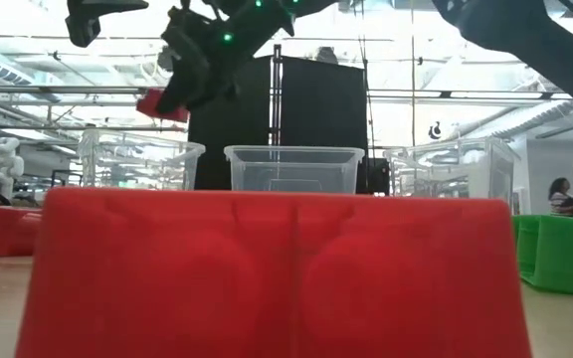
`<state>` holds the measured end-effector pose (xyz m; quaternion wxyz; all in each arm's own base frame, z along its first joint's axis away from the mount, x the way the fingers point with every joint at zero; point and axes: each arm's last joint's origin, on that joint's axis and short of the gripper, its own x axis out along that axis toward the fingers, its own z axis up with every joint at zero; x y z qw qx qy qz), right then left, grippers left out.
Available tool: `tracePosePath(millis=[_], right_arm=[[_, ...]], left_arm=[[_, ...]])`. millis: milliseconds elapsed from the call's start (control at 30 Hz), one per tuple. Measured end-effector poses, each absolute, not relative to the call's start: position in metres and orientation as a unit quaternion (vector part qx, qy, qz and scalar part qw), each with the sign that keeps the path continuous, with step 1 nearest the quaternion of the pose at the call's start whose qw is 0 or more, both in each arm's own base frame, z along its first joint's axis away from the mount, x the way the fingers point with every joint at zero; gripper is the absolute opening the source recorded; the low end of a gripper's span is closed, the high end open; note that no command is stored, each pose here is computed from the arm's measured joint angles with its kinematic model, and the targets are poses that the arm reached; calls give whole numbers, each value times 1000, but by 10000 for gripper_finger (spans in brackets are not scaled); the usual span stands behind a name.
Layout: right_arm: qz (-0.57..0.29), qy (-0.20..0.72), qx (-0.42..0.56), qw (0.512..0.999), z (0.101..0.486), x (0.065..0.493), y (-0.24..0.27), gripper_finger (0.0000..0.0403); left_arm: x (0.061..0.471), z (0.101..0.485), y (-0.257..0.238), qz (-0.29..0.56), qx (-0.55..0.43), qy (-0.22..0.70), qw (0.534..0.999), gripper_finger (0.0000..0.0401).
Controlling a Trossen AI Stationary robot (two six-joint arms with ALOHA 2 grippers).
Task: Sort blocks
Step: Put the red game piece into the left transparent bin
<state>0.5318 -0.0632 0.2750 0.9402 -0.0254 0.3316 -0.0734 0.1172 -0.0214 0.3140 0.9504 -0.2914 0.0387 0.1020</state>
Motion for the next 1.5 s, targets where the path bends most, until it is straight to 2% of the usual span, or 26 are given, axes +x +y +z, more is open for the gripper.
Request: tracePosePath(millis=[267,467,600,933,1333,1500], right_arm=[[-123,253,-2,959,284,536,-104,113],[-138,123,-12,983,307,544,-118,113],[-151,81,2,985,309,545,-132,113],[-109,124,76,983,248,560,-151,113],[-110,119,74,984,247,561,-153,113],[-106,122,44,986,247,561,-151,113]], left_arm=[[118,314,-22,101,-291,40,951,209],[118,314,-22,100,-291,39,951,209],[118,314,-22,100,-291,38,951,209],[118,314,-22,99,-288,38,952,209],[118,314,-22,99,-288,38,952,209],[118,314,-22,99,-289,38,952,209]])
